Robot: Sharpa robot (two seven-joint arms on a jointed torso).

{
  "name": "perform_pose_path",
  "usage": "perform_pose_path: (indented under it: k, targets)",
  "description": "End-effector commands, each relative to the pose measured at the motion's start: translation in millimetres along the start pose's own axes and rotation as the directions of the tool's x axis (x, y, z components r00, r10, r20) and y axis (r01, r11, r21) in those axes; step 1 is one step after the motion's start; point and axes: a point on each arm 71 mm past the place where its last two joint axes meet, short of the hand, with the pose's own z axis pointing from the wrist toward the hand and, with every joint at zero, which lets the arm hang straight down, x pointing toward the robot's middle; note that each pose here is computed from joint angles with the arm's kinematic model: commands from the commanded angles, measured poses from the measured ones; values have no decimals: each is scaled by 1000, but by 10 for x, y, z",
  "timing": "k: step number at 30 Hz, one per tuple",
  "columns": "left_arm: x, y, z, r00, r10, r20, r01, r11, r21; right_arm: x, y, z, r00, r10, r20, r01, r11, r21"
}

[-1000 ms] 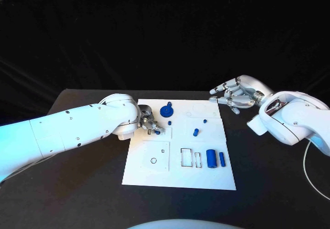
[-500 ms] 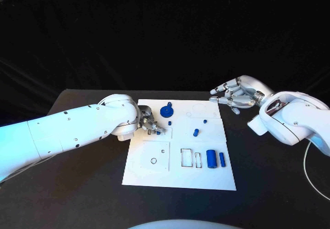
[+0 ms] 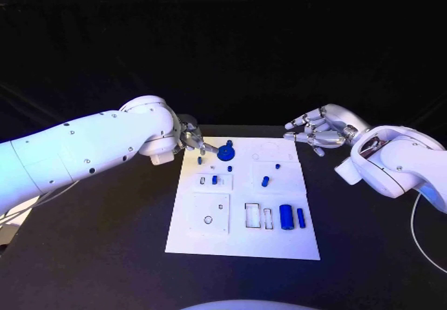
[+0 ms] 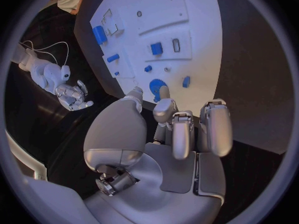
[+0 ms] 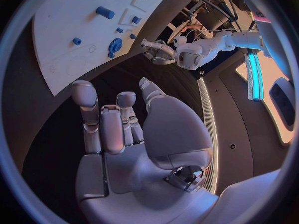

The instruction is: Assemble the parts on the task board

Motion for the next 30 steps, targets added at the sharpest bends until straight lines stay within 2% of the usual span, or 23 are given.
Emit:
perform_pose_path:
  k: [1,6,14,22,30]
  targets:
    - [-56,6,57,996,-2,-94,1,1000,-3,13,6,7,1000,2,-6,-2,1000,-6]
    - [-166,29,203,996,2,-89,-6,999,-41,23,12,17,1000,2,-8,-2,1000,-8]
    - [-179,87,411,994,32,-107,-42,994,-101,41,19,31,1000,3,-13,-3,1000,-10]
    - [-145,119,505,991,53,-125,-69,989,-130,53,25,37,1000,4,-16,-4,1000,-13]
    - [-130,146,536,988,63,-143,-83,986,-141,56,26,38,1000,3,-17,-4,1000,-13]
